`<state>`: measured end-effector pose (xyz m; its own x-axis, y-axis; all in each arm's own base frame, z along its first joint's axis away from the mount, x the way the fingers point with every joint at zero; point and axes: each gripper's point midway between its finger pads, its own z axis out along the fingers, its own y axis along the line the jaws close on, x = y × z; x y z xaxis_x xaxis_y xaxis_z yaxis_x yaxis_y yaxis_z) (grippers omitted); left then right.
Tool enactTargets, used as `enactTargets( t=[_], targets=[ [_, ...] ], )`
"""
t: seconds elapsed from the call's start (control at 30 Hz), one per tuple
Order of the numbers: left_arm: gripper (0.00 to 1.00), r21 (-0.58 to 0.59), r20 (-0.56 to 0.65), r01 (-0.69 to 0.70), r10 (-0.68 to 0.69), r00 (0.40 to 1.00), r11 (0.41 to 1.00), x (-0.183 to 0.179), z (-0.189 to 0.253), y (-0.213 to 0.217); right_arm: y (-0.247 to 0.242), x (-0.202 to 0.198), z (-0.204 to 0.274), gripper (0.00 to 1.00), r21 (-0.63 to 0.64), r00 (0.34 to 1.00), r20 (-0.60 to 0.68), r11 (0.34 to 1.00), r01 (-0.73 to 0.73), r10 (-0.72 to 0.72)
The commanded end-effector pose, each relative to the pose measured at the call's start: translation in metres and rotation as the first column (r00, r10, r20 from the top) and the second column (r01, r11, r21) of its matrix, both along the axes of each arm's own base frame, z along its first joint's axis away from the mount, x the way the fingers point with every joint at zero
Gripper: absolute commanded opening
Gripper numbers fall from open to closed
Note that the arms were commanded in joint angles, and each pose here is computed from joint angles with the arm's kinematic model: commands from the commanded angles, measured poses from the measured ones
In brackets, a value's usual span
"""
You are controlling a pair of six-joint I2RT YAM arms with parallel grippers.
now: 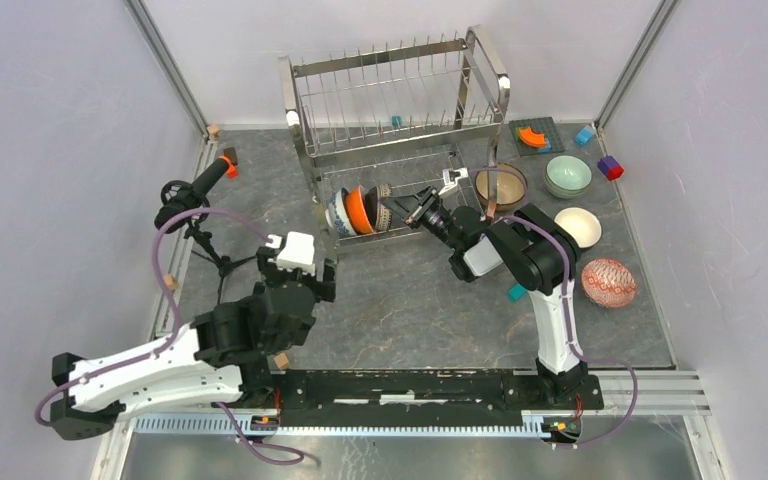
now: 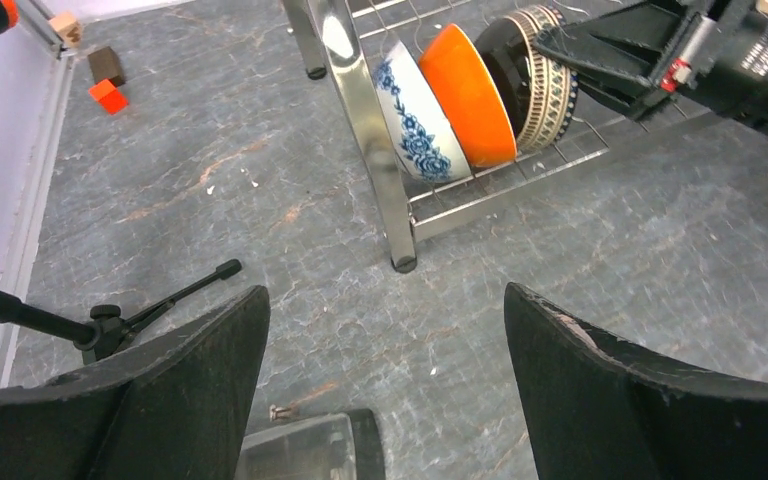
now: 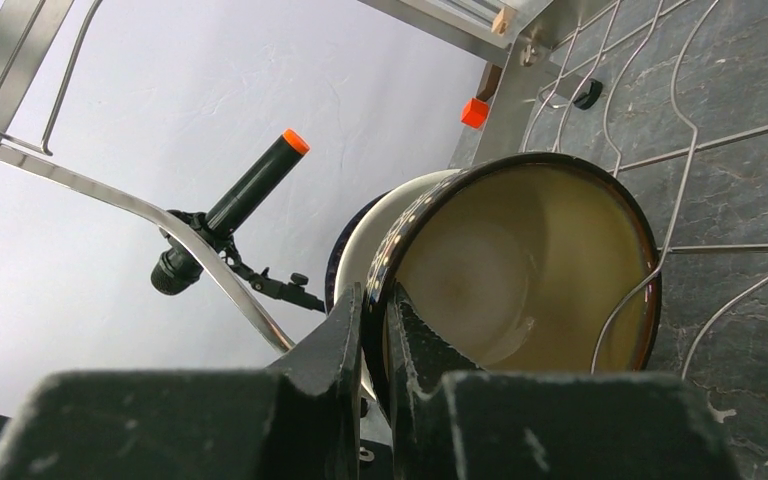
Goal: Unload the bowls from the dish rack
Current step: Pick up the bowl from the dish rack.
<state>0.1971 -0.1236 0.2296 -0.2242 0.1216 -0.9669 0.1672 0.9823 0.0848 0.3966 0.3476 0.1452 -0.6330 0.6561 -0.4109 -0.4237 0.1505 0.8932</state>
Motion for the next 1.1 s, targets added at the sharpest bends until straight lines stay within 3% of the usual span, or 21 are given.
enactTargets(
  t=[0.0,0.17,0.53,0.93,1.07],
  targets=[
    [0.9,-0.1,0.071,-0.142,0.15,0.986,0.985,0.021,0.021,-0.011,-0.023,-0.028,0.089,0.0,0.194,0.956,0.293,0.979,-0.058,-0.001],
    [0.85,-0.1,-0.004,-0.268,0.269,0.963,0.958,0.056,0.014,-0.012,-0.023,-0.035,0.084,0.0,0.168,0.956,0.294,0.983,-0.074,0.022],
    [0.79,-0.116,-0.12,-0.363,0.35,0.929,0.925,0.097,-0.027,-0.012,-0.024,-0.045,0.08,0.0,0.166,0.955,0.293,0.981,-0.104,0.051],
    [0.41,-0.098,-0.144,-0.468,0.453,0.88,0.878,0.122,-0.04,0.009,-0.029,-0.054,0.086,0.0,0.171,0.949,0.308,0.977,-0.13,0.073],
    [0.33,-0.093,-0.149,-0.49,0.474,0.868,0.867,0.127,-0.044,0.016,-0.031,-0.056,0.089,0.0,0.2,0.95,0.305,0.97,-0.14,0.074]
  ],
)
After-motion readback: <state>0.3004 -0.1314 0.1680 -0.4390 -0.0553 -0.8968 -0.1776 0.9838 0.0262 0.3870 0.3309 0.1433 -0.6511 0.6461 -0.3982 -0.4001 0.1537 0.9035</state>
